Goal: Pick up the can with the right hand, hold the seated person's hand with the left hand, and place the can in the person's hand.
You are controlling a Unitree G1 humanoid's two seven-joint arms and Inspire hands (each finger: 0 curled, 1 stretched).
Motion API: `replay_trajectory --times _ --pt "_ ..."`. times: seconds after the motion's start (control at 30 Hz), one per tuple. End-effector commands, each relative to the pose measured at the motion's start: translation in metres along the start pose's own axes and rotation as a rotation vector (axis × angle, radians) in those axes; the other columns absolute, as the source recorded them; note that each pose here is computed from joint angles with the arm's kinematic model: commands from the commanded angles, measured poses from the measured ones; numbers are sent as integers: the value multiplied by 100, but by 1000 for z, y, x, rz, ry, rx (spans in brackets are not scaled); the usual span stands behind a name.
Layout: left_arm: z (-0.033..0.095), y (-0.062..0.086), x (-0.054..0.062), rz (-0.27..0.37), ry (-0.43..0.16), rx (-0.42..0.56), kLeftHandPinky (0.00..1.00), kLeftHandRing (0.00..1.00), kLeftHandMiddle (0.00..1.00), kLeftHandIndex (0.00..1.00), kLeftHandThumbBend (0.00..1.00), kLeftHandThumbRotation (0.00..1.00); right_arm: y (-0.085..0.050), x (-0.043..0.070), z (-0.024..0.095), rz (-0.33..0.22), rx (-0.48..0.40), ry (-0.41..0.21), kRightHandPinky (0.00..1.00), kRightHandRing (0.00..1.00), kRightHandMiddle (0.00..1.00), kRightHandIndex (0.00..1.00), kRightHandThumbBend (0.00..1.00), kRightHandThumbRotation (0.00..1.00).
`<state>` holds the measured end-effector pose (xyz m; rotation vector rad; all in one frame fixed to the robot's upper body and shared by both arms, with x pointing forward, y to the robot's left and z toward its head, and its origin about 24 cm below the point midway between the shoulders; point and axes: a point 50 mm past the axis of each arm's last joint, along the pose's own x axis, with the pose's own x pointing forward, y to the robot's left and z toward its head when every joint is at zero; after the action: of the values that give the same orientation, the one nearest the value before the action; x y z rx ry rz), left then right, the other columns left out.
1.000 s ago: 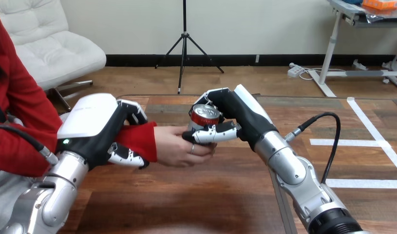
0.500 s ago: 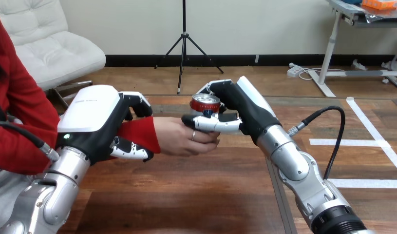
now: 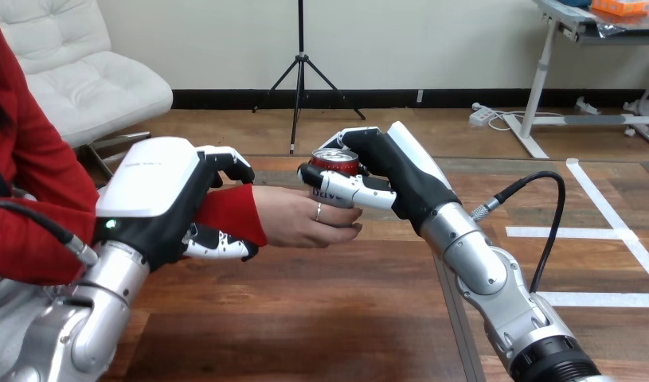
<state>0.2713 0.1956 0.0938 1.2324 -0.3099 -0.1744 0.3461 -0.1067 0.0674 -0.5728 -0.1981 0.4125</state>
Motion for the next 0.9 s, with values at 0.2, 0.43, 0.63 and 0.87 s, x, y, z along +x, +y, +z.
replay_trajectory --times 0.2,0.43,0.63,0.87 --pt "19 11 1 74 -56 -86 64 72 75 69 76 23 -4 -1 14 23 9 -91 61 58 59 60 84 100" --pt "21 4 -4 56 -49 -132 67 73 76 71 75 27 -5 -4 13 30 14 -91 63 60 61 62 90 100" --pt "23 -1 -8 29 -38 -169 70 75 77 73 76 33 -6 -6 11 44 46 -78 64 62 64 65 95 100" --pt "24 -8 -14 19 -45 -242 73 76 78 74 78 40 -7 -11 10 48 79 -64 64 65 66 68 99 100"
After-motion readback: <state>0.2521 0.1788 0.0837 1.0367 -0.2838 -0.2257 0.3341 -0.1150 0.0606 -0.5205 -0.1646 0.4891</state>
